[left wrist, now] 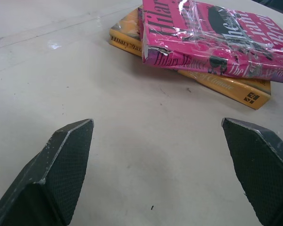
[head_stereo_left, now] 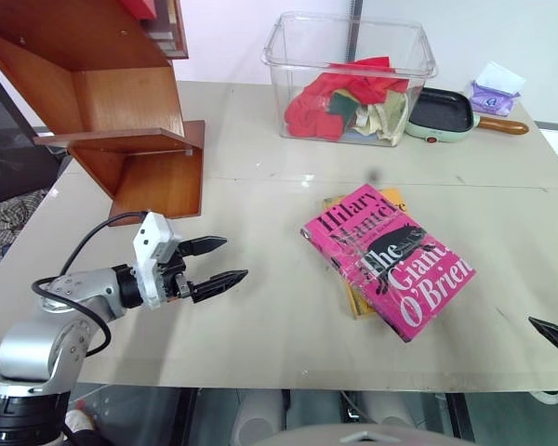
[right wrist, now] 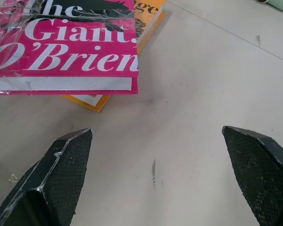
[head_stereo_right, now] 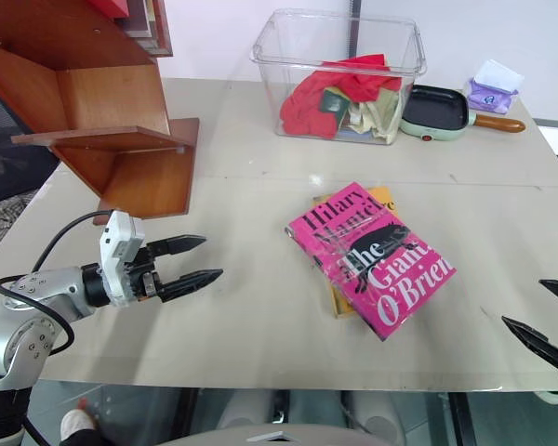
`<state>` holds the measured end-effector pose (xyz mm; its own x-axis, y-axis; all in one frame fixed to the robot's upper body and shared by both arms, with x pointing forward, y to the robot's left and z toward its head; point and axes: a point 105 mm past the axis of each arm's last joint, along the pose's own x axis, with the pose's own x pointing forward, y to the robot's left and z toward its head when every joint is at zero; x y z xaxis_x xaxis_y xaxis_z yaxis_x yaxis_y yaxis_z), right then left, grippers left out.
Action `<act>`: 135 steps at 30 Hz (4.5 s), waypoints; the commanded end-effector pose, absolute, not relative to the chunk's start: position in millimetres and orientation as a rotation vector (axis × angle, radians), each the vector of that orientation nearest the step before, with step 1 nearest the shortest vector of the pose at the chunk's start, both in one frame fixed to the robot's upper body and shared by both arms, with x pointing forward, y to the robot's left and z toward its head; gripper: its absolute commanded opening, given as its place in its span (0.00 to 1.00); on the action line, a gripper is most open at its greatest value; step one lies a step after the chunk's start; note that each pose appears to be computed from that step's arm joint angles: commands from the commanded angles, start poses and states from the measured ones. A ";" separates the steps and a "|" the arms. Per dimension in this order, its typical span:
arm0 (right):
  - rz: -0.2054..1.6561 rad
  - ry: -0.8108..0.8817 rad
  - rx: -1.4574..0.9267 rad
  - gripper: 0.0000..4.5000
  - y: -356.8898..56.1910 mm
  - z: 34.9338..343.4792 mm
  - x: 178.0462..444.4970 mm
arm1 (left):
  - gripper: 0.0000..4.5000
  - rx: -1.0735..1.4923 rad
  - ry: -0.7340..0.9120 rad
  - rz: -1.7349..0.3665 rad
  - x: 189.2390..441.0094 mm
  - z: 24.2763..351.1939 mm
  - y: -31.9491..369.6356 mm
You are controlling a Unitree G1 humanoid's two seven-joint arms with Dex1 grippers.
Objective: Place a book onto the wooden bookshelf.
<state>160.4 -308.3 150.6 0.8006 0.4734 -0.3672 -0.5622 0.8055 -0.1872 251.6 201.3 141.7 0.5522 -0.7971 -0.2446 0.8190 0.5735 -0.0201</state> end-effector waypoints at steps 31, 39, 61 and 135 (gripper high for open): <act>0.700 0.331 -0.450 0.02 -244.6 175.6 279.5 | 1.00 0.237 0.007 -1.376 219.5 182.8 167.8; 0.779 0.433 -0.529 0.02 -230.8 157.1 283.0 | 1.00 0.214 0.017 -1.358 213.8 179.4 164.7; 0.881 0.426 -0.498 0.02 -170.9 143.6 301.4 | 1.00 0.183 0.064 -1.326 206.2 170.3 163.3; 1.008 0.022 -0.320 1.00 -213.2 226.2 146.6 | 0.52 -1.049 0.882 -0.868 284.7 104.6 46.6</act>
